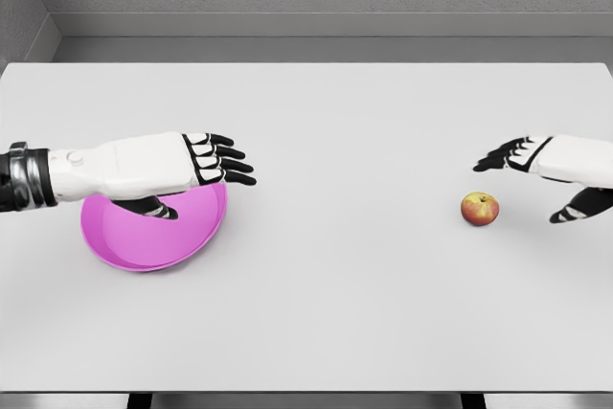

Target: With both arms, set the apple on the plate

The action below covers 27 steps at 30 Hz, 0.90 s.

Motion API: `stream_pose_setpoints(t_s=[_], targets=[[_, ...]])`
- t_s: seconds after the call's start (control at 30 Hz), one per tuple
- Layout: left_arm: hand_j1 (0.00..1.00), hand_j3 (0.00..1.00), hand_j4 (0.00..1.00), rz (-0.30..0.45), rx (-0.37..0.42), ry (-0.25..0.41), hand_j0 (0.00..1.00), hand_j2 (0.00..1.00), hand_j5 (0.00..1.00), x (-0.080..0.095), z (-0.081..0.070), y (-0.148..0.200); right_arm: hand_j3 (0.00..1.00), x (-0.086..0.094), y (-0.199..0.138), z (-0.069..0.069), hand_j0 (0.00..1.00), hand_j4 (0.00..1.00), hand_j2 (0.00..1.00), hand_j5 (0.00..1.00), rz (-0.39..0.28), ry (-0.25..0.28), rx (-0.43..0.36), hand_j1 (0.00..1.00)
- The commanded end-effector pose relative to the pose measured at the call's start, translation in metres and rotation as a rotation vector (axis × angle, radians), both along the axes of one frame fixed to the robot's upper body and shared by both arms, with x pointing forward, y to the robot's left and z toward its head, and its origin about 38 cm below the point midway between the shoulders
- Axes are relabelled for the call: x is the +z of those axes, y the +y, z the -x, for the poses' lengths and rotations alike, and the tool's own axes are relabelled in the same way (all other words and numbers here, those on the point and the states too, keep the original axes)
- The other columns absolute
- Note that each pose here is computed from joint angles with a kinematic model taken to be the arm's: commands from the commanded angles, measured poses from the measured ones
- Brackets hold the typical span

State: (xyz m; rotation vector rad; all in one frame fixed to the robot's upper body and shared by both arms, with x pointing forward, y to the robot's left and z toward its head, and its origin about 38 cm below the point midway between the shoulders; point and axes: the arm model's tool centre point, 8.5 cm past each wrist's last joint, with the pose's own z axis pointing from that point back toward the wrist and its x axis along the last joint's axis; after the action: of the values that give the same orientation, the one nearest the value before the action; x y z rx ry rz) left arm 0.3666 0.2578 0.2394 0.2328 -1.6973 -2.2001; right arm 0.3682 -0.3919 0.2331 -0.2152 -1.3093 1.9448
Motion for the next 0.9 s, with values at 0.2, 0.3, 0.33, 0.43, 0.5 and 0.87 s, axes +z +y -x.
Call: stream_pose_setpoints(t_s=[0.2,0.3,0.33,0.43,0.5,0.87], targets=[[1.00,1.00,1.00,0.004,0.002,0.004,1.00,1.00,1.00,0.000,0.000,0.000,1.00,-0.032,-0.025,-0.005,1.00,1.00,1.00,1.00,0.006,0.109,-0.087,1.00],[1.00,1.00,1.00,0.006,0.003,0.005,1.00,1.00,1.00,0.000,0.000,0.000,1.00,-0.045,-0.024,-0.012,1.00,1.00,1.00,1.00,-0.029,0.124,-0.114,1.00],[1.00,1.00,1.00,0.004,0.002,0.004,1.00,1.00,1.00,0.000,0.000,0.000,1.00,-0.046,-0.026,-0.012,1.00,1.00,1.00,1.00,-0.036,0.129,-0.120,1.00],[1.00,1.00,1.00,0.004,0.002,0.004,1.00,1.00,1.00,0.000,0.000,0.000,1.00,-0.050,-0.029,-0.019,1.00,1.00,1.00,1.00,-0.175,0.157,-0.175,1.00],[1.00,1.00,1.00,0.004,0.002,0.004,1.00,1.00,1.00,0.000,0.000,0.000,1.00,-0.051,-0.026,-0.020,1.00,1.00,1.00,1.00,-0.184,0.155,-0.171,1.00],[1.00,1.00,1.00,0.006,0.003,0.005,1.00,1.00,1.00,0.000,0.000,0.000,1.00,-0.064,0.000,-0.029,1.00,1.00,1.00,1.00,-0.268,0.168,-0.145,1.00]])
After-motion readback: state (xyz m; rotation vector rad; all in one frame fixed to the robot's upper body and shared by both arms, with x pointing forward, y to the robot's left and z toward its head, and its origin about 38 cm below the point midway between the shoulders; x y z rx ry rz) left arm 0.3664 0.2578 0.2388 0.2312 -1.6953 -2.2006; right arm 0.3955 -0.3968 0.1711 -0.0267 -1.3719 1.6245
